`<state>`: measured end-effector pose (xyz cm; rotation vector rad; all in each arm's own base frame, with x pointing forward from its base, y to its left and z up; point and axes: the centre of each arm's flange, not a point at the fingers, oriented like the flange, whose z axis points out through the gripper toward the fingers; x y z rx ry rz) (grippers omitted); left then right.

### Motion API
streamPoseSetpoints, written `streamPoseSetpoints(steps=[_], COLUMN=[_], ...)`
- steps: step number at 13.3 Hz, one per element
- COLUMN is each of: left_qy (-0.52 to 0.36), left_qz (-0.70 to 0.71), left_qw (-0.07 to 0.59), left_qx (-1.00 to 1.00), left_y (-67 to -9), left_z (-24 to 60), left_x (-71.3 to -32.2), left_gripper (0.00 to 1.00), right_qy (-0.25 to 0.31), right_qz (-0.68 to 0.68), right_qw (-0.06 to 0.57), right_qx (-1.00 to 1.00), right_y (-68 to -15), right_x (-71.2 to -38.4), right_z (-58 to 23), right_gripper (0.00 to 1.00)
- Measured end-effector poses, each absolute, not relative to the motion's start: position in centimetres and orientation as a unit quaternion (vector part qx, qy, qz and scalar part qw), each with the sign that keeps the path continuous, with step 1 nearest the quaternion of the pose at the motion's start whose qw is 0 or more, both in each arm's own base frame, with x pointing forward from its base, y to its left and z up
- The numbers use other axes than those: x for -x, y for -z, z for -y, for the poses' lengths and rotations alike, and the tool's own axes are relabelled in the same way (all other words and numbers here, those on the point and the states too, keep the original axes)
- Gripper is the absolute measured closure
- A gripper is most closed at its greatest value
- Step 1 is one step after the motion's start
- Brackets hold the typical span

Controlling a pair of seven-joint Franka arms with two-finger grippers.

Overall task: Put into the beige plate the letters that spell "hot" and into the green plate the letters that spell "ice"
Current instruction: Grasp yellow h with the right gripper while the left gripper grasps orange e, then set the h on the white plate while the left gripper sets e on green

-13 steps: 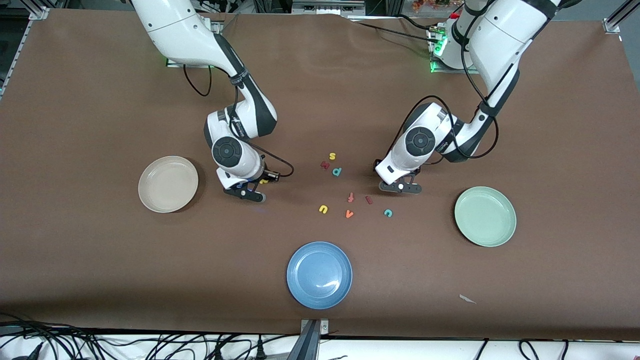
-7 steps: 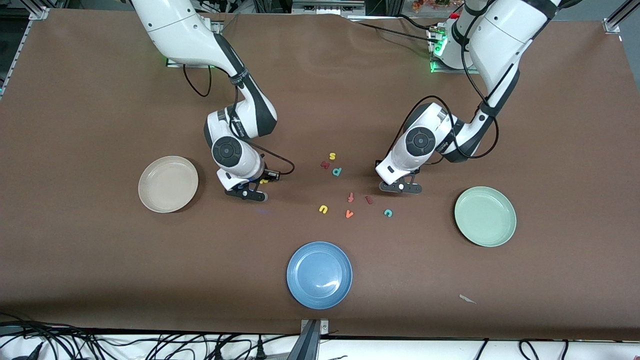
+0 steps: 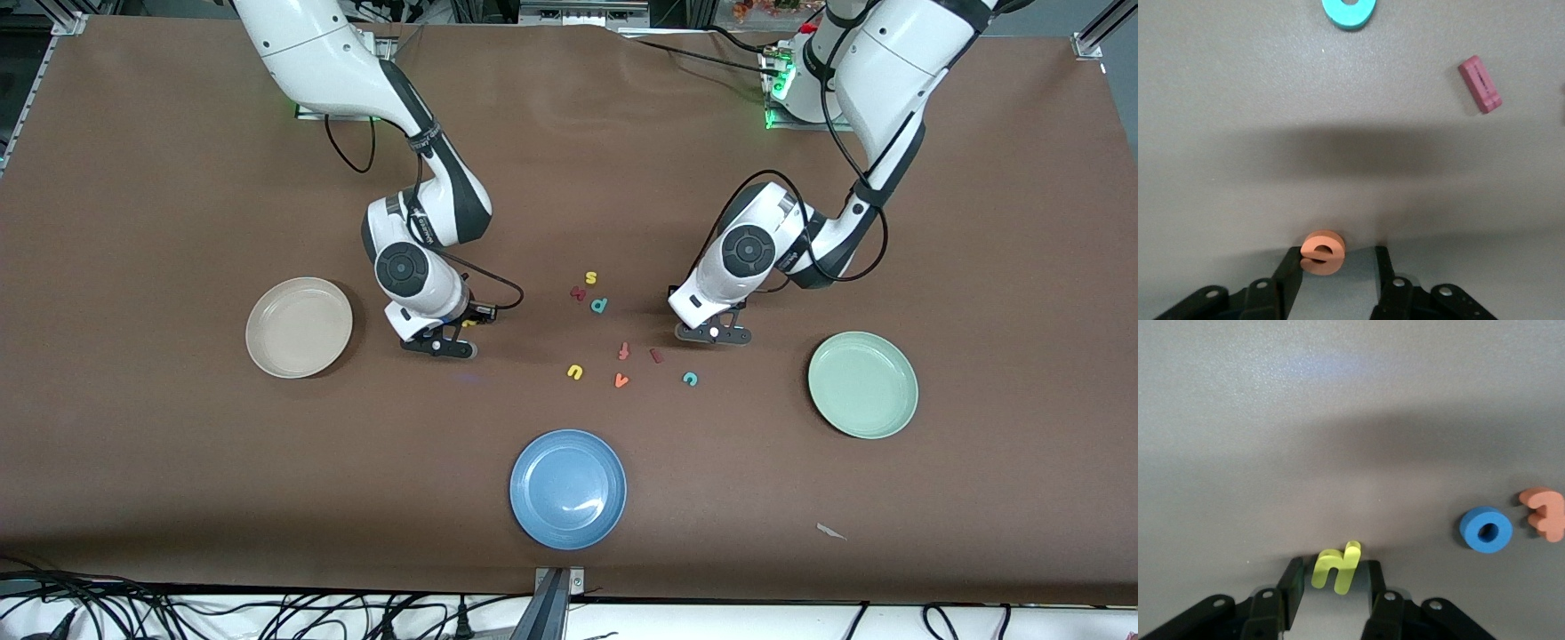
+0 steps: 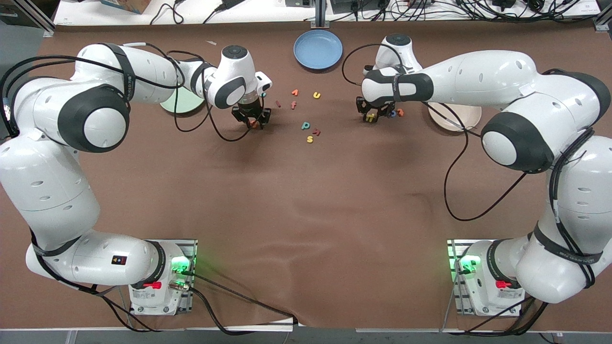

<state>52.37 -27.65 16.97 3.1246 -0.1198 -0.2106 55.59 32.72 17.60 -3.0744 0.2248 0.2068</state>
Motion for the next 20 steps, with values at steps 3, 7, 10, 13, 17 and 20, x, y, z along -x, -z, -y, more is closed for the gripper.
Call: streamPoseSetpoints(steps=[3,7,10,13,17,20], left_qy=[0.066,0.065,0.065,0.064,0.061,0.054], left_qz=[0.037,0.035,0.035,0.035,0.04,0.037], left_qw=[0.004,0.004,0.004,0.003,0.001,0.001], left_qx=[-0.997,-0.997,-0.997,-0.997,-0.997,-0.998], left_y=[-17.1,-17.1,-17.1,-17.2,-17.2,-17.6], left_z=[27.5,27.3,27.3,27.3,27.3,26.8], left_x=[-52.5,-52.6,-52.6,-52.7,-52.7,-53.3], left_gripper=[0.56,0.63,0.65,0.71,0.71,0.71], right_qy=[-0.066,-0.065,-0.068,-0.075,-0.109,-0.122], right_qz=[-0.074,-0.075,-0.098,-0.133,-0.161,-0.143], right_qw=[0.026,0.027,0.026,0.014,-0.013,-0.027], right_qx=[0.995,0.995,0.993,0.988,0.981,0.982], right_y=[-17.7,-17.9,-20.5,-26.8,-30.6,-29.5], right_x=[-55.7,-55.7,-56.3,-58.4,-60.2,-60.7], right_z=[-32.6,-32.6,-32.1,-27.0,-16.6,-9.9], right_gripper=[0.68,0.74,0.74,0.74,0.74,0.74])
